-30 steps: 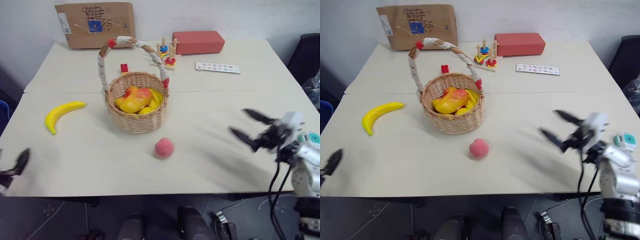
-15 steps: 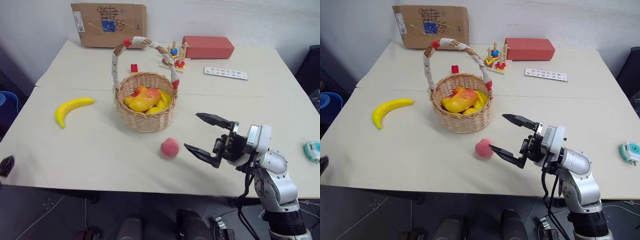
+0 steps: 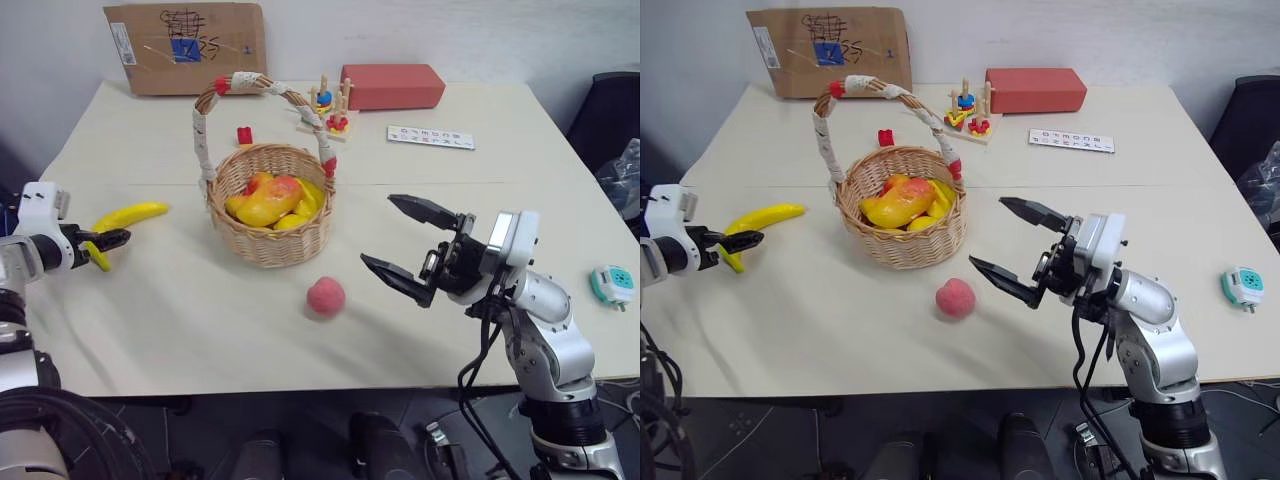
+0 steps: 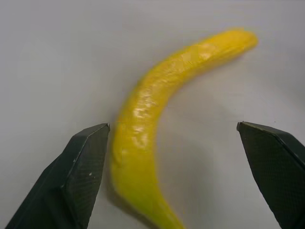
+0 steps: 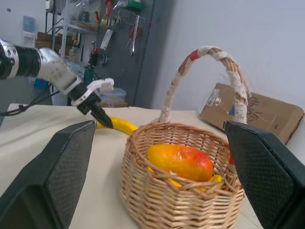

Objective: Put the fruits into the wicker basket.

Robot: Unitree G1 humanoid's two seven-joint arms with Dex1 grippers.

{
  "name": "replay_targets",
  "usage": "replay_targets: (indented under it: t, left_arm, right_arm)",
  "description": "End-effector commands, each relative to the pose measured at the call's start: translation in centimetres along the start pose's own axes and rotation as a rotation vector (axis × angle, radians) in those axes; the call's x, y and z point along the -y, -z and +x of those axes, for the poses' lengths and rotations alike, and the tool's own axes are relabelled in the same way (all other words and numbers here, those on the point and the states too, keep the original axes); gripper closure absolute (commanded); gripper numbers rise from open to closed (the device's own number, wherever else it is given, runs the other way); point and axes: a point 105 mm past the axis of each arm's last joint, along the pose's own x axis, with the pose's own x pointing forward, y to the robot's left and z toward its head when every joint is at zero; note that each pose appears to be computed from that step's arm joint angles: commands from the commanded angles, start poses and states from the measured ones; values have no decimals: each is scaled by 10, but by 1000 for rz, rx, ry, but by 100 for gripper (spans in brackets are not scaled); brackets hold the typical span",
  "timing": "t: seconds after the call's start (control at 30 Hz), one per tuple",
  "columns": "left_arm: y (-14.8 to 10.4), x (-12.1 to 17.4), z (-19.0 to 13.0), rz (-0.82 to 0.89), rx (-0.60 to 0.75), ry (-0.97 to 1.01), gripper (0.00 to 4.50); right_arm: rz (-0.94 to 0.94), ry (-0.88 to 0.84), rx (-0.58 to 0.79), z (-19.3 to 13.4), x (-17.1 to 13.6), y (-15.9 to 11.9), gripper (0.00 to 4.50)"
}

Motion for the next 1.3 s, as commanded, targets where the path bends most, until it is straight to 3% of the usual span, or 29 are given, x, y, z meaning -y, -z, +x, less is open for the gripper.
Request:
replay_targets:
  t: [0.03,0.23,0.33,0.37,0.43,0.5,0.67,0.83,0.97,1.1,1.3]
  left_arm:
    - [-10,-4,-2,33,20,-20,63]
    - [-14,3,-3,0,49,63,259]
    - [-51,14,-15,91,246,172,349]
    - [-71,16,-24,117,346,197,358]
    - [-99,24,-46,163,494,285,358]
    - [-109,37,-67,256,532,428,358]
    - [-79,80,-107,452,254,802,358]
    - [-64,141,-112,463,173,935,358]
    - [-71,197,-86,333,258,850,358]
    - [-90,234,-74,168,311,736,358]
    - [-107,242,-66,82,365,578,358]
  right_arm:
    - [-27,2,34,2,6,-20,0]
    - [-30,26,53,-1,14,-29,0]
    - [-20,29,44,-5,14,-29,0]
    - [-15,29,36,-8,13,-27,0]
    - [-9,36,12,-13,12,-25,0]
    - [-9,55,-6,-19,12,-24,0]
    - [-18,86,-49,-31,14,-22,0]
    - [-17,104,-63,-36,16,-21,0]
    - [-8,107,-66,-36,11,-18,0]
    - [3,109,-69,-36,7,-17,0]
    - [13,126,-69,-36,5,-14,0]
